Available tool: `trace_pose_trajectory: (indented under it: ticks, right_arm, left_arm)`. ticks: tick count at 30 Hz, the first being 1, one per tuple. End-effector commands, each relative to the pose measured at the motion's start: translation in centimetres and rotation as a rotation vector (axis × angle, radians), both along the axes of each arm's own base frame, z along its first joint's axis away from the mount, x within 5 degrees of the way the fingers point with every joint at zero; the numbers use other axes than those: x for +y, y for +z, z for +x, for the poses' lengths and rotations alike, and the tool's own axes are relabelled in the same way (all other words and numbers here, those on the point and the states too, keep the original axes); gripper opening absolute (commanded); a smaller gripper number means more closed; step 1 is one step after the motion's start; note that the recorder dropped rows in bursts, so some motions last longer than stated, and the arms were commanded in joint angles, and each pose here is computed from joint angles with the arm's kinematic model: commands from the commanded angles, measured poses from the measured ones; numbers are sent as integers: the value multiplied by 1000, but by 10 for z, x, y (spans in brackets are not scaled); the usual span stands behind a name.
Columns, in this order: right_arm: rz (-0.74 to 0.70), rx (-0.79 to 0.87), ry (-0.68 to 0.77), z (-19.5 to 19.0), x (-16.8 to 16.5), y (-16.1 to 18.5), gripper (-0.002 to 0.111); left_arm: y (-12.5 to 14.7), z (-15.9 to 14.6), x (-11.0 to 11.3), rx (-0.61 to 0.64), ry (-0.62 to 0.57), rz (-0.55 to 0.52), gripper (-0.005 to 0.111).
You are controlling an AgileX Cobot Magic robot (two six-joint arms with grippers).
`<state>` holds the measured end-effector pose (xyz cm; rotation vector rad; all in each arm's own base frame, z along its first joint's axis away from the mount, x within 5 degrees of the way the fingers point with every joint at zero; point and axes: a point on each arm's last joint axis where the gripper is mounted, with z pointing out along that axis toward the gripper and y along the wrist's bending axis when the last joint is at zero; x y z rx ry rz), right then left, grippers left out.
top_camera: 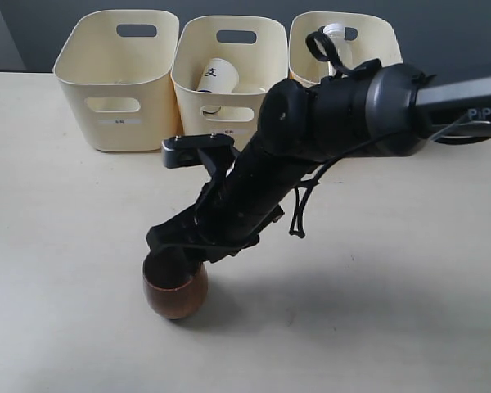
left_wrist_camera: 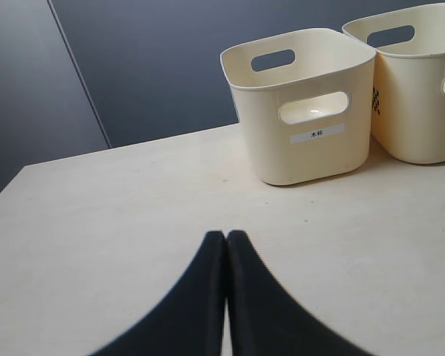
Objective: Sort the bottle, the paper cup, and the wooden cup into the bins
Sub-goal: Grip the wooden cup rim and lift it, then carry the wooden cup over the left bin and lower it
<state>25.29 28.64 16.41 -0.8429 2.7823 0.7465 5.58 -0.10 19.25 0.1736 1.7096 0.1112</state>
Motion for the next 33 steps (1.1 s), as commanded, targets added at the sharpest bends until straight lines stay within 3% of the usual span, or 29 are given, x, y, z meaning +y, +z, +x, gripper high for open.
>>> trace_pose_trajectory:
  ticks: [1, 8, 10, 14, 15, 25, 33]
  right_arm:
    - [-16, 26, -3, -1, -1, -9, 52]
    - [-15, 21, -7, 0, 0, -9, 47]
    - [-17, 18, -6, 0, 0, -9, 38]
    - [-17, 2, 18, 1, -1, -9, 2]
    - [-18, -3, 24, 1, -1, -10, 0]
    - [35, -125, -18, 12, 3, -1, 0]
    - [174, -289, -44, 38, 26, 51, 0]
  left_arm:
    - [0, 0, 0, -9, -3, 4, 0]
    - [0, 0, 0, -9, -3, 4, 0]
    - [0, 0, 0, -9, -3, 4, 0]
    - [0, 0, 0, -9, -3, 4, 0]
    - [0, 0, 0, -9, -3, 4, 0]
    - [0, 0, 0, -9, -3, 4, 0]
    - [0, 0, 0, -9, -3, 4, 0]
